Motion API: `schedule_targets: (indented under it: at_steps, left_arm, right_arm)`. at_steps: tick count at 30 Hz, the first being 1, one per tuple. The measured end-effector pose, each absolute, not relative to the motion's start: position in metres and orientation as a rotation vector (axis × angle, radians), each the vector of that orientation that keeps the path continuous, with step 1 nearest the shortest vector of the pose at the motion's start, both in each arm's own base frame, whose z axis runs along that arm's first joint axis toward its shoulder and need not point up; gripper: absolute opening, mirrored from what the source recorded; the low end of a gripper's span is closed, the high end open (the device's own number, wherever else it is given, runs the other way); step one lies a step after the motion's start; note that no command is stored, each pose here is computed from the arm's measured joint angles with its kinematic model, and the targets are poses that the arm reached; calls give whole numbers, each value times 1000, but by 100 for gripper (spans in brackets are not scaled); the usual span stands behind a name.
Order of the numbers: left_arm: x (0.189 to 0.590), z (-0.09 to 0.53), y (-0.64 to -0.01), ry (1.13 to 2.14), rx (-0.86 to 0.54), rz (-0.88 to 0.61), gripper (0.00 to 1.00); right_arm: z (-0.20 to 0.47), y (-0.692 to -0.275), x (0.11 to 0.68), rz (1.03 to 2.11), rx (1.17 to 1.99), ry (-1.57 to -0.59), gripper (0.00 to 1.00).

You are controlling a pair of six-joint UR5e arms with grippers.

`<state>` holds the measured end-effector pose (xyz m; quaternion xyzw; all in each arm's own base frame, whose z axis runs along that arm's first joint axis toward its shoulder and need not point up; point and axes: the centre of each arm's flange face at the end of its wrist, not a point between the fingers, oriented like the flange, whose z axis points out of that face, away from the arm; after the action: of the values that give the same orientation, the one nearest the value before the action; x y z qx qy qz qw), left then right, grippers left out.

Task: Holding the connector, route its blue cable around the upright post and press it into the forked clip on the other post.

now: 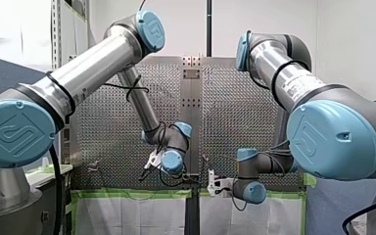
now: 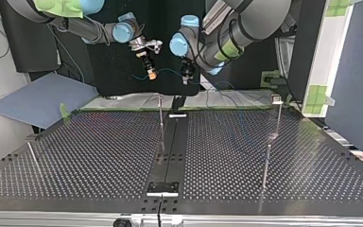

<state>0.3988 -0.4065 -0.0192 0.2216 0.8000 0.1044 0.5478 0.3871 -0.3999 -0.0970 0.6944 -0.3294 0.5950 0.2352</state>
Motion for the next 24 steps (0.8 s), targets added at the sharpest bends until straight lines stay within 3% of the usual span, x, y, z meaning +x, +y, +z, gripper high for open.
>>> schedule_targets:
  at_steps: [18,19,20,21,23,24]
  left_arm:
    - [407,-22,-413,1871,395,159,96]
    - [407,-22,-413,1870,392,158,88]
    - [407,-22,-414,1867,389,157,73]
    - [406,-22,-414,1865,387,157,73]
    - [406,-22,-416,1857,383,153,51]
    - [406,-21,-416,1854,381,150,51]
  right_arm:
    - [-96,-406,385,1623,1903,-916,0]
    - [-96,-406,385,1623,1903,-916,0]
    - [-96,-406,385,1623,1903,-916,0]
    - [-96,-406,385,1623,1903,-915,0]
    - [-96,-406,385,1623,1903,-916,0]
    - [-96,-406,385,1623,1903,-916,0]
